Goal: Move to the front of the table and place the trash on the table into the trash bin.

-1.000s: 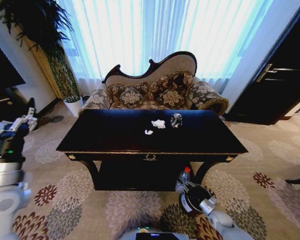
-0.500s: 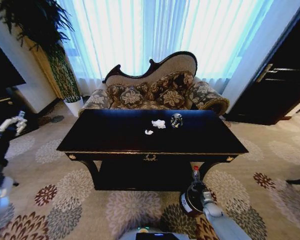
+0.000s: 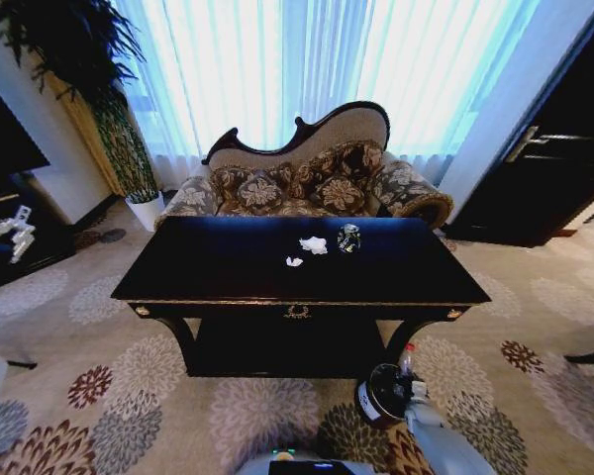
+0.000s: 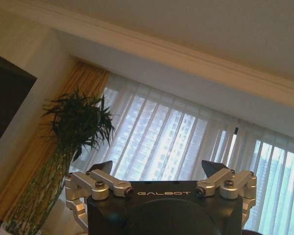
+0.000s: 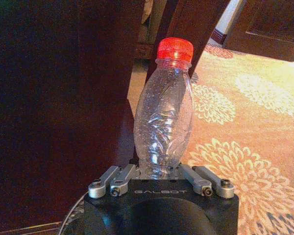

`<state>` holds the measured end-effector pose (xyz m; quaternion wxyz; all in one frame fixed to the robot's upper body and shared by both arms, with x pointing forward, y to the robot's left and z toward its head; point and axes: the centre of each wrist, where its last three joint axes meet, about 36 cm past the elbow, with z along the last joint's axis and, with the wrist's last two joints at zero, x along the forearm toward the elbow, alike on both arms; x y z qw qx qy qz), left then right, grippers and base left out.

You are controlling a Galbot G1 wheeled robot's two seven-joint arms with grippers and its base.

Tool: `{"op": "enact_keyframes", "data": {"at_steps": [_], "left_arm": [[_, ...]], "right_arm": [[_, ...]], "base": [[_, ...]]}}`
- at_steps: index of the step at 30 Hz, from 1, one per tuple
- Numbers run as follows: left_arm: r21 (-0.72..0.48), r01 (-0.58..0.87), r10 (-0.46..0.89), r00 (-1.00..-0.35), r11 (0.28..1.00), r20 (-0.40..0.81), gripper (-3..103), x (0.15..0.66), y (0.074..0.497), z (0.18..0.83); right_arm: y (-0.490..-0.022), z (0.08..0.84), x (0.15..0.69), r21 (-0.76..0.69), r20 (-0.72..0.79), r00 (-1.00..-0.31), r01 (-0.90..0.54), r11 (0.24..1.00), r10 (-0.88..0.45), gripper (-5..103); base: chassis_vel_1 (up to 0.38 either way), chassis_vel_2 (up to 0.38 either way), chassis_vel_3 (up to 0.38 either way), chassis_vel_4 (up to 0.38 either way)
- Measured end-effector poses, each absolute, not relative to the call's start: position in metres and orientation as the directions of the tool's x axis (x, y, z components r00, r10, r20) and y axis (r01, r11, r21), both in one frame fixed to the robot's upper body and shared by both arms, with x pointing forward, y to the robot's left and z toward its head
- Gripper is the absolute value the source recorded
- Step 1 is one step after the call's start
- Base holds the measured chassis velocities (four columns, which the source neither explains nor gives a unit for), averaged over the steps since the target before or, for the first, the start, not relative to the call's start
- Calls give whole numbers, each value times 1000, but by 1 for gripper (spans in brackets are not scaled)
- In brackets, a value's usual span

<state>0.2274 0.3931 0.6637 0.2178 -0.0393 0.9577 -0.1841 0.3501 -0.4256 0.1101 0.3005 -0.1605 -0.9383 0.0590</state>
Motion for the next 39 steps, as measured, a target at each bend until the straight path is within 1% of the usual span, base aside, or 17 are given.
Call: {"op": "enact_keyframes", "data": {"at_steps": [9,12,14,15,16,17,18,20,23,24,25,26,28,29,31,36,39], "left_arm": [[-367,0,-163,-896,930,-413,100,221,398,668],[-374,5,-160,-898,928,-409,100,222,397,666],[-376,8,-158,-900,927,-407,100,223,397,665],[-378,10,-156,-901,926,-405,100,224,396,664],[-381,13,-152,-905,925,-398,100,226,394,661],[-384,14,-150,-907,923,-394,100,227,393,660],[-389,16,-147,-910,921,-387,100,229,392,657],[-391,17,-146,-912,920,-383,100,230,391,656],[-393,22,-137,-918,919,-373,100,233,388,652],[-393,22,-137,-918,919,-373,100,233,388,652],[-393,24,-135,-918,919,-372,100,234,387,652],[-392,26,-132,-919,919,-372,100,235,387,652],[-394,32,-127,-919,919,-372,100,236,386,652],[-394,32,-127,-919,919,-372,100,236,386,652],[-399,39,-122,-920,916,-372,100,237,385,651],[-433,43,-124,-929,900,-348,100,243,378,646],[-447,25,-133,-938,894,-319,100,247,375,642]], "right_arm": [[-438,111,352,-243,547,-758,260,934,354,22],[-435,110,347,-243,555,-757,248,938,344,33],[-434,109,346,-242,556,-759,243,939,339,33],[-434,109,345,-240,557,-760,239,941,335,44],[-433,109,341,-238,560,-764,223,945,321,49],[-433,109,339,-235,562,-766,214,948,312,49],[-432,109,336,-228,563,-770,203,952,299,59],[-430,109,335,-223,564,-773,197,955,291,59],[-419,110,330,-184,572,-777,190,964,262,76],[-419,110,330,-184,572,-777,190,964,262,76],[-414,110,328,-172,576,-777,189,967,254,82],[-410,110,327,-162,579,-777,188,969,247,82],[-399,112,323,-135,576,-786,182,974,226,92],[-399,112,323,-135,576,-786,182,974,226,92],[-383,117,315,-97,568,-800,168,981,193,99],[-356,132,280,-33,568,-813,131,991,126,100],[-353,143,266,-24,557,-824,104,994,100,100]], "base": [[0,0,0,0],[0,0,0,0],[0,0,0,0],[0,0,0,0],[0,0,0,0],[0,0,0,0],[0,0,0,0],[0,0,0,0],[0,0,0,0],[0,0,0,0],[0,0,0,0],[0,0,0,0],[0,0,0,0],[0,0,0,0],[0,0,0,0],[0,0,0,0],[0,0,0,0]]}}
